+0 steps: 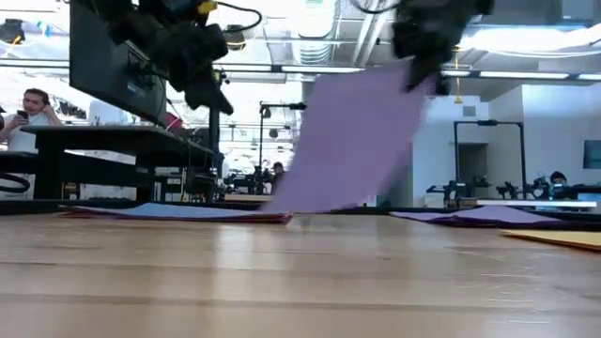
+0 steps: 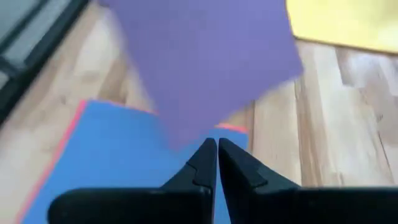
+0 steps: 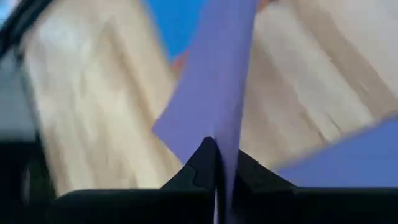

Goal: Organize paper
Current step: Stack the purple paper on the top right purple papers

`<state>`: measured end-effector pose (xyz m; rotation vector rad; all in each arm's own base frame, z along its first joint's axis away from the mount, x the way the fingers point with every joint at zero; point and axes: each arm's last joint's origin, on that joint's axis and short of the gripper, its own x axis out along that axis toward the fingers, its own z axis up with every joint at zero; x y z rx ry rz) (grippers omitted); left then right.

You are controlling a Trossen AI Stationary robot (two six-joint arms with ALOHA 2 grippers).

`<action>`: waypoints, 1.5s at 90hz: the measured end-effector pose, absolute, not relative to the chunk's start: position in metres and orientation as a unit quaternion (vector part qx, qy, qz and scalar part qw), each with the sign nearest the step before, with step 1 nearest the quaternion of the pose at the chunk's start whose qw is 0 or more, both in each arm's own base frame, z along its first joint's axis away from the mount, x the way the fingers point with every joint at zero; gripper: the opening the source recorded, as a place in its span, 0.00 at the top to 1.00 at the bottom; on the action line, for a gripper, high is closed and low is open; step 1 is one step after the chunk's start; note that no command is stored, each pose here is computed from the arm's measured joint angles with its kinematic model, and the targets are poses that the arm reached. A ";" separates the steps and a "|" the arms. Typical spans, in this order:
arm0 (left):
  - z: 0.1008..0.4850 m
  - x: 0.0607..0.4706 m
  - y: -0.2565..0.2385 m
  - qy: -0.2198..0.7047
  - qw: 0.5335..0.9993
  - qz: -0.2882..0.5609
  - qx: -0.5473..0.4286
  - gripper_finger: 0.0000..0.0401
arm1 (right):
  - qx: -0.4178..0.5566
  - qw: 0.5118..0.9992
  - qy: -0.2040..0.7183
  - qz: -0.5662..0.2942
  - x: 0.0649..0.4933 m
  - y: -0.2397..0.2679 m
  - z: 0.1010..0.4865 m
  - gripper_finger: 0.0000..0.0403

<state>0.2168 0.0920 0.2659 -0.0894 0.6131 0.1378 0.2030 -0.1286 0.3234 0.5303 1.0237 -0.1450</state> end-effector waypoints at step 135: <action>0.266 0.217 0.092 0.297 0.944 0.094 -0.113 1.00 | 0.123 0.566 0.771 -0.263 0.155 -0.269 0.205 0.81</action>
